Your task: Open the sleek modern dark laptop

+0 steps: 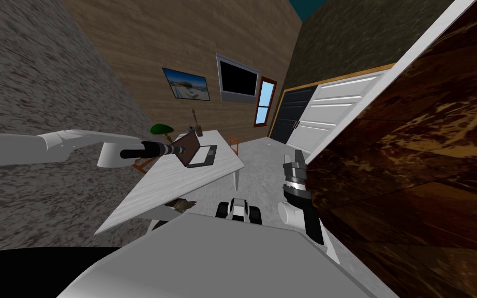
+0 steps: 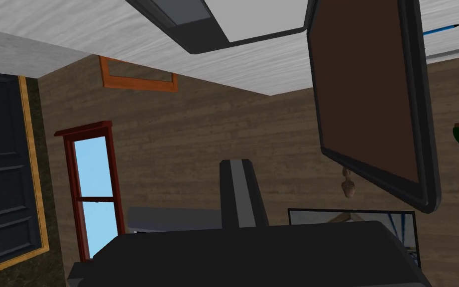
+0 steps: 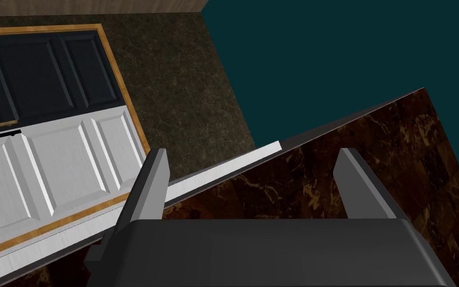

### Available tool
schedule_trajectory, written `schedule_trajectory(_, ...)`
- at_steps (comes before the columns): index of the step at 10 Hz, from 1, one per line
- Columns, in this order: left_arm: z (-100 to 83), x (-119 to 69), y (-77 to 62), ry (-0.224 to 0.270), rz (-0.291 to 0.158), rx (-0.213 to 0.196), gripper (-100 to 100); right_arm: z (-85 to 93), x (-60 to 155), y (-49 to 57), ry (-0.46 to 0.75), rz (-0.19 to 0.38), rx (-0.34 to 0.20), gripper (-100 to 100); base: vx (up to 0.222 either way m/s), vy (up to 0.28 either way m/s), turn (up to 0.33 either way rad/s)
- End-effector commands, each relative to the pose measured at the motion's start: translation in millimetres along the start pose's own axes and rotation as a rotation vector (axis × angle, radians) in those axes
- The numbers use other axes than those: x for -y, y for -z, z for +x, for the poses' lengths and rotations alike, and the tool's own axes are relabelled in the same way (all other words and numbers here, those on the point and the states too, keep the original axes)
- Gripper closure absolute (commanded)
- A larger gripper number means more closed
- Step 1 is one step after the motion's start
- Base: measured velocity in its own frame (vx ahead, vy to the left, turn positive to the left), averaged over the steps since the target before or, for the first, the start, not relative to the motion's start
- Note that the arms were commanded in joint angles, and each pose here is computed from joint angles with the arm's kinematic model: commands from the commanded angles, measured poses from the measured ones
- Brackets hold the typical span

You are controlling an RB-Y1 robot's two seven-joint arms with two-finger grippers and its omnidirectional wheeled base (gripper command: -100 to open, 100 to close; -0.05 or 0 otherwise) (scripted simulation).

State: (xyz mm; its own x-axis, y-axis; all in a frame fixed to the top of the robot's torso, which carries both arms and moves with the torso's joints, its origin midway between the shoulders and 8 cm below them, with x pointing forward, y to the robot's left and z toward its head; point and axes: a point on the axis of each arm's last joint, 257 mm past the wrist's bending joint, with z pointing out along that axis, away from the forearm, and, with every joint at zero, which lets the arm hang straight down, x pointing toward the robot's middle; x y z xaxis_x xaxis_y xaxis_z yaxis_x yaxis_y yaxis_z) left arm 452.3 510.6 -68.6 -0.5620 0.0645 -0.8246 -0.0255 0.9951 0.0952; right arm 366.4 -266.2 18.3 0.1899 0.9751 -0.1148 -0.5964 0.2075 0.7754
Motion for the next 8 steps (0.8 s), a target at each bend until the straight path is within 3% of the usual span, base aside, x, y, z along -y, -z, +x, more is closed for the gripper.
schedule_trajectory(1,18.1,-25.8,3.8,-0.111,-0.083,-0.039,100,0.0,0.0,0.0,0.000,0.000,0.000,0,0.052,-0.201,-0.060)
schedule_trajectory(3,16.1,-22.8,5.6,-0.099,-0.076,-0.036,100,0.0,0.0,0.0,0.000,0.000,0.000,0,0.029,-0.115,-0.008)
schedule_trajectory(4,11.7,-26.4,7.7,-0.103,-0.078,-0.035,-100,0.0,0.0,0.0,0.000,0.000,0.000,0,-0.059,0.079,-0.186)
schedule_trajectory(8,3.7,-32.1,11.8,-0.102,-0.079,-0.032,-100,-0.1,0.0,-0.1,0.001,0.000,0.000,0,-0.097,0.169,-0.136)
